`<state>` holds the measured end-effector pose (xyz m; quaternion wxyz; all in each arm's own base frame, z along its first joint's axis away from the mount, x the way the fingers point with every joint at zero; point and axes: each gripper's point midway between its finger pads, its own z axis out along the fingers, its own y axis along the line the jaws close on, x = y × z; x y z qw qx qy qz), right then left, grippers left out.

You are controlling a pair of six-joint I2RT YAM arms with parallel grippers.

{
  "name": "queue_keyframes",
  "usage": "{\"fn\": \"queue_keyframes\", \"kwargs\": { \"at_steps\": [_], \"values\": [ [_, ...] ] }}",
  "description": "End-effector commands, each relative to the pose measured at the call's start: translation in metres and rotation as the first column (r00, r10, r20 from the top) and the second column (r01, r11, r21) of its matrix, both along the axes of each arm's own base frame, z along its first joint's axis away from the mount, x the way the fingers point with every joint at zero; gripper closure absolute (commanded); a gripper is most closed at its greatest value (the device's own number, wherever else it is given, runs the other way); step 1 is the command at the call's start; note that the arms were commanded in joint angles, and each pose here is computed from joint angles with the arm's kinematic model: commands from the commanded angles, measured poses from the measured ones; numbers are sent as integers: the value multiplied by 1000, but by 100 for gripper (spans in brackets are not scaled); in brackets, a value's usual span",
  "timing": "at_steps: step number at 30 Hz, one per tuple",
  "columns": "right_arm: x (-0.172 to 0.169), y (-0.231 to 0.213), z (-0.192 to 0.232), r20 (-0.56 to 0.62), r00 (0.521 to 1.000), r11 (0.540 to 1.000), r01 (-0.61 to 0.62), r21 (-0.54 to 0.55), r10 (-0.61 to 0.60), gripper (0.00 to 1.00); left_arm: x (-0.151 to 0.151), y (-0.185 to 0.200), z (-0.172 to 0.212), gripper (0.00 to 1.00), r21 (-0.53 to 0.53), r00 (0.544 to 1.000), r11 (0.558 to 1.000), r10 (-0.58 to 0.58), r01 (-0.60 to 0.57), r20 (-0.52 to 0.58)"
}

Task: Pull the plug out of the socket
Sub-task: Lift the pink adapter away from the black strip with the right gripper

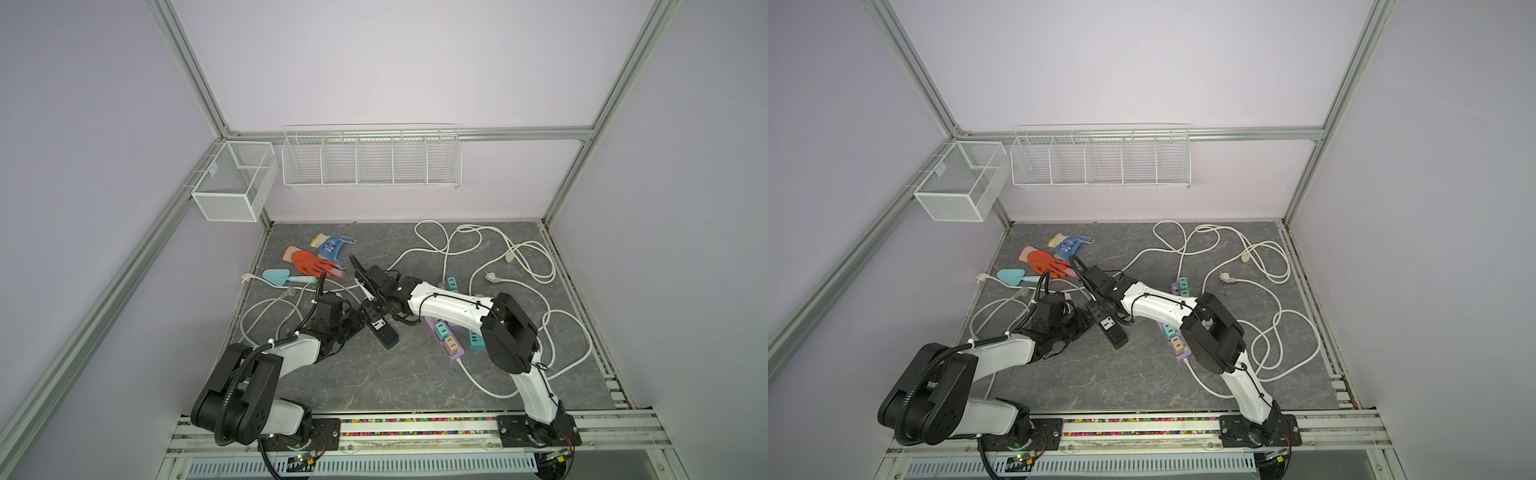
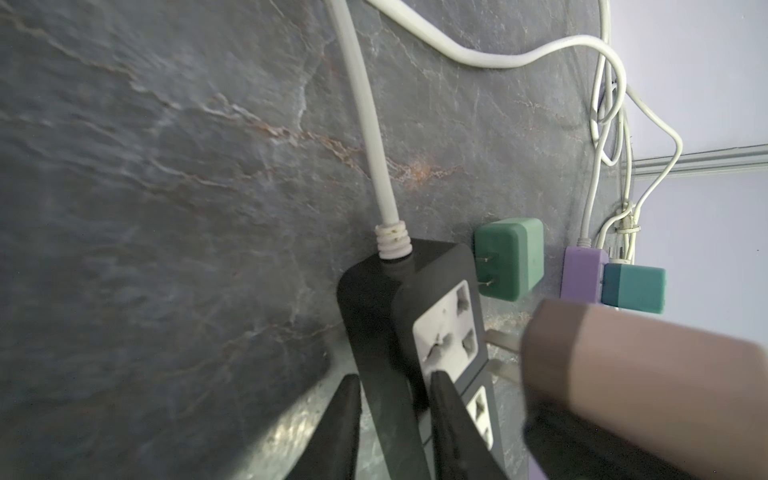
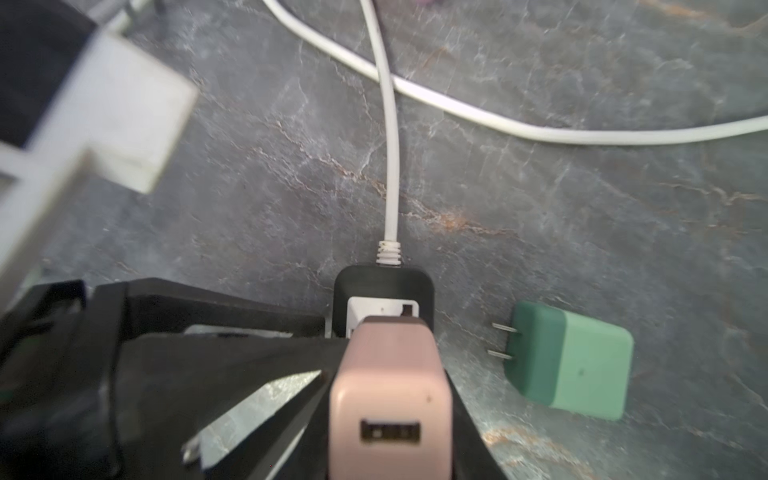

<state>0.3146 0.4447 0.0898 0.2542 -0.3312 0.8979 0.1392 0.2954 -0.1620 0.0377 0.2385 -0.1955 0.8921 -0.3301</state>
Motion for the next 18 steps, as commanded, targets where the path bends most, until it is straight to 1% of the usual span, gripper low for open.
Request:
{"fn": "queue_keyframes", "kwargs": {
  "at_steps": [1,4,8,12,16,18],
  "values": [
    [2,-4,51,34,999,994,12,113,-16,84,-36,21,-38,70,103,984,995,27,-9,-176],
    [2,-12,57,15,999,989,29,142,-31,84,-32,18,-29,70,90,988,996,17,-3,-151],
    [2,-23,68,-19,998,976,59,210,-56,84,-26,12,-11,70,67,994,998,-6,13,-111],
    [4,-40,67,-7,997,976,80,203,-80,84,-22,11,6,70,56,997,998,-10,14,-76],
    [3,-57,55,-69,991,970,130,206,-118,84,-22,13,22,70,62,999,998,-11,13,-40],
    [-1,-59,50,-79,991,970,126,207,-111,84,-23,13,29,69,64,1000,998,-22,23,-15]
  ]
}}
